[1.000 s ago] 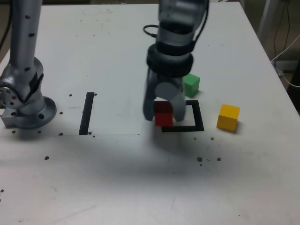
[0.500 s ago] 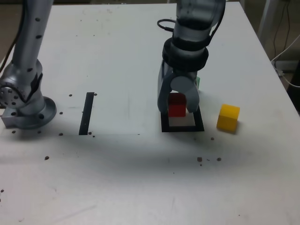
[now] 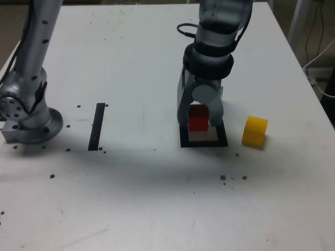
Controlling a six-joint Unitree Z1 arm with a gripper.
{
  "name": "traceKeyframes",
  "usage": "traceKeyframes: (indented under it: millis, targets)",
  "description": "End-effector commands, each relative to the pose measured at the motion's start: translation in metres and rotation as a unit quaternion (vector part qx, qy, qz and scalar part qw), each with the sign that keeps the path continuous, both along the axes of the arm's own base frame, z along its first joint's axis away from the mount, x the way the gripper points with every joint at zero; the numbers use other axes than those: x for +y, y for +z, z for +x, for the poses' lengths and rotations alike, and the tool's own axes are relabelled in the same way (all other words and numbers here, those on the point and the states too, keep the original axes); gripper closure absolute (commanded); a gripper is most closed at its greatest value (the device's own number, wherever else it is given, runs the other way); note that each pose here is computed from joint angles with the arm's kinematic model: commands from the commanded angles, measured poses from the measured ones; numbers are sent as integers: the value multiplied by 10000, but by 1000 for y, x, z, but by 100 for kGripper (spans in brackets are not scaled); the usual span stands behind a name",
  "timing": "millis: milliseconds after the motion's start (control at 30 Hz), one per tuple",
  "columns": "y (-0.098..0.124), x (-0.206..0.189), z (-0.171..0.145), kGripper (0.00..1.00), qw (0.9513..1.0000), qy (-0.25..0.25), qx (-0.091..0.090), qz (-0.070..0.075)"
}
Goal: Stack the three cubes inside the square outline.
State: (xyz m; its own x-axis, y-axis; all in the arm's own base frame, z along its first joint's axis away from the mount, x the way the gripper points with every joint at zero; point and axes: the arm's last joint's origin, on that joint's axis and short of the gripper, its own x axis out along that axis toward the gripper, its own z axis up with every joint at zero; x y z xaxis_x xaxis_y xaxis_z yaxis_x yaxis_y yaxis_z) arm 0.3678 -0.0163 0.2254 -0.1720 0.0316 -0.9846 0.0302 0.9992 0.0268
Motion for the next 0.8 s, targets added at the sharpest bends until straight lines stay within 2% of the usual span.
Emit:
traceKeyframes:
  millis: [0,333,433,533,667,767]
  targets:
    - [-3,0,2,69,10000,-10,-2,-34]
    - [-14,-1,10,69,9999,-60,-13,-86]
    - [-16,-1,10,65,9999,-63,27,-87]
    - [-17,-1,9,51,9999,-61,62,-95]
    - [-15,-1,7,17,9999,-71,52,-96]
    - [-11,-2,4,3,9999,-76,58,-65]
